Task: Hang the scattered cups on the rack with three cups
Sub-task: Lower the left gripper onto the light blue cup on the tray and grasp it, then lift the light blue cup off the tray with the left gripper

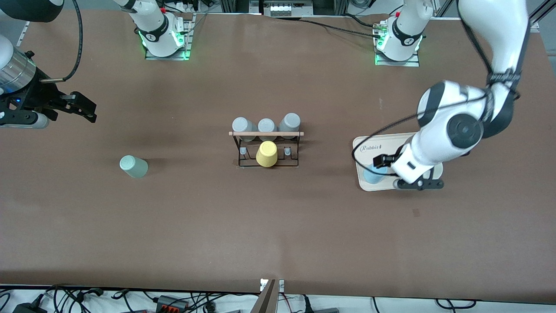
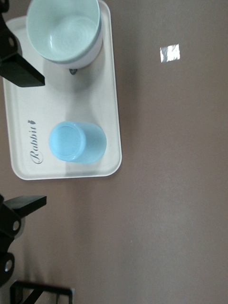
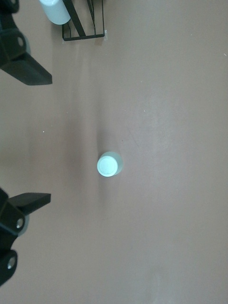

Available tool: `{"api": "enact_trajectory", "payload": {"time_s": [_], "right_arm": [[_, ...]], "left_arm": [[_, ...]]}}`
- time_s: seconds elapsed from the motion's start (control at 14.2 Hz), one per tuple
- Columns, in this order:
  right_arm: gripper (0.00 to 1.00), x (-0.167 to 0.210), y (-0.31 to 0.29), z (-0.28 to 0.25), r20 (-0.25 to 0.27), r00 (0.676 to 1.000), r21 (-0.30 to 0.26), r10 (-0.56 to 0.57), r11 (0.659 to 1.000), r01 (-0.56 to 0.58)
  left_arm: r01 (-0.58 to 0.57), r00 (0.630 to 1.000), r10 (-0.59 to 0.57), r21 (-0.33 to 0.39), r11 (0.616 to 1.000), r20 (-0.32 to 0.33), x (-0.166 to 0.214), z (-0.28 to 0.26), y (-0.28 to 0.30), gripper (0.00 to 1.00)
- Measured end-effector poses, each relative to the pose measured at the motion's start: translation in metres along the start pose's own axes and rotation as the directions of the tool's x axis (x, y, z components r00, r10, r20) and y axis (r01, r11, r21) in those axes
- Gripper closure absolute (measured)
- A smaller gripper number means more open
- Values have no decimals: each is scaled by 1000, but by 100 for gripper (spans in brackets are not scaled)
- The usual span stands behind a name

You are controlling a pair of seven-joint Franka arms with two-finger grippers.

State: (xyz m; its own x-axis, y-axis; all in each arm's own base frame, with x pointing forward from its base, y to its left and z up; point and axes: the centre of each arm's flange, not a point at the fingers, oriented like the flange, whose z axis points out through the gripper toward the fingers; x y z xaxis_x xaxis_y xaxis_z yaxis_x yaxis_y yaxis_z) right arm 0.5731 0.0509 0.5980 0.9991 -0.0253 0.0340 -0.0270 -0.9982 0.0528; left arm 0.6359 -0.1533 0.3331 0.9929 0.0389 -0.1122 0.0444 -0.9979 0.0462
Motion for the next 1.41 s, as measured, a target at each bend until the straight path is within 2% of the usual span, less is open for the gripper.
{"api": "enact_trajectory", "payload": {"time_s": [0.42,0.71,1.41], "right_arm": [[0,0,0,0,0,1000,0,0,1000,0],[0,0,0,0,0,1000,0,0,1000,0],[0,0,0,0,0,1000,0,0,1000,0]], "left_arm": [[-43,999,42,30,999,24,9,67,11,0],[-75,997,75,50,996,-9,3,89,14,0],[-78,997,79,53,996,-20,-11,120,5,0]]}}
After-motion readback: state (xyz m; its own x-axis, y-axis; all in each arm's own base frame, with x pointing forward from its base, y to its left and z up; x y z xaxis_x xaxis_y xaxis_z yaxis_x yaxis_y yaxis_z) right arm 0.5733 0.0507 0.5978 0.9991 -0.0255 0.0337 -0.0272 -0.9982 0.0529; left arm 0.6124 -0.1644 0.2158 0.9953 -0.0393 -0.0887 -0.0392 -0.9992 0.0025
